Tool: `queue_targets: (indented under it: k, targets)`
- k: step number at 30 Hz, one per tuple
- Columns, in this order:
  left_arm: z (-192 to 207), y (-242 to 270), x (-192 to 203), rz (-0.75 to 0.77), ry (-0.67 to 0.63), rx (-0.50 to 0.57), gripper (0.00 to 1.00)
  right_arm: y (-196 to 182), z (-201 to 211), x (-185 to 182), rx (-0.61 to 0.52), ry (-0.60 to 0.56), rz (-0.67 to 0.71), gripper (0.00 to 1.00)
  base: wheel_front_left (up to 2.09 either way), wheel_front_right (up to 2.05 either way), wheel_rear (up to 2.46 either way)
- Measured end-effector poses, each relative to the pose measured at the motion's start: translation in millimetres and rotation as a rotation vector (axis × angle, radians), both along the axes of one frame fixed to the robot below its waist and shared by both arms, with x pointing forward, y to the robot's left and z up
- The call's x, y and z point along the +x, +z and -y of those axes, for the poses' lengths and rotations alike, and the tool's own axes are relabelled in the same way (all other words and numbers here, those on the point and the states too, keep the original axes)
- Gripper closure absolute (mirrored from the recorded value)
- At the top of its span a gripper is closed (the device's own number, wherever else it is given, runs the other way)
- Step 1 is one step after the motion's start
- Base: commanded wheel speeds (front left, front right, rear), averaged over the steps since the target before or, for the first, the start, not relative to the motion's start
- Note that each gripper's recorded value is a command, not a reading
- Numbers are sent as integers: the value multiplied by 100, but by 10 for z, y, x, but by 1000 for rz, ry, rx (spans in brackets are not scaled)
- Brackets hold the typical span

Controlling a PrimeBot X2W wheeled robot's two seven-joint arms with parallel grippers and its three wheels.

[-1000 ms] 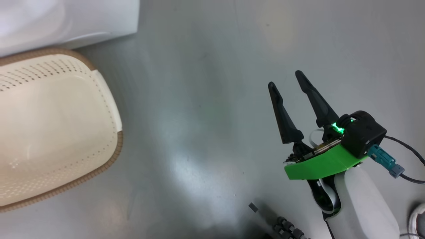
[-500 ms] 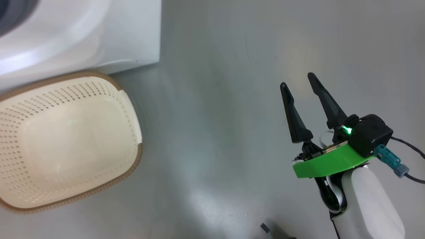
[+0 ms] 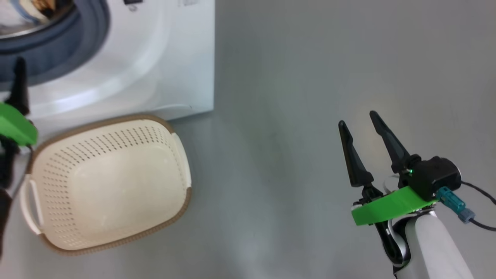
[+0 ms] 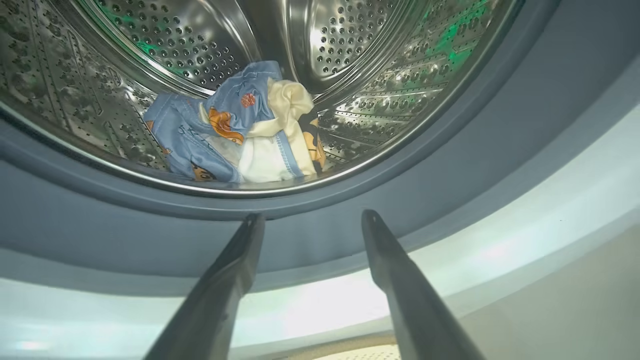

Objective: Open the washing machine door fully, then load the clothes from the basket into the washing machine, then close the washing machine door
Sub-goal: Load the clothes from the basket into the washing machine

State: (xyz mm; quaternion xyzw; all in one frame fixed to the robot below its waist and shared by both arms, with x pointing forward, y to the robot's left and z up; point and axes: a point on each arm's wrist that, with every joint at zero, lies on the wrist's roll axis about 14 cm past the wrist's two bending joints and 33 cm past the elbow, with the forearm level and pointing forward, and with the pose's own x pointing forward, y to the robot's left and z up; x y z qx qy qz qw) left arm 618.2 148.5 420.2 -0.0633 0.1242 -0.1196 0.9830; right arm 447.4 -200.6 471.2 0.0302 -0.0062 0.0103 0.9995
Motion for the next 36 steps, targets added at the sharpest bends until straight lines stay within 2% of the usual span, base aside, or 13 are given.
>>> queue_targets:
  k: [19, 30, 36]
  targets:
    - [-98, 422, -1339, 97, 126, -136, 0, 412, -127, -480, 4, 23, 85, 0, 0, 0, 0]
    - [-153, 674, -1988, 187, 177, -122, 0, 567, -149, -789, 6, 23, 130, 0, 0, 0, 0]
    - [-193, 761, -2163, 220, 215, -143, 0, 609, -196, -839, 9, 36, 144, 0, 0, 0, 0]
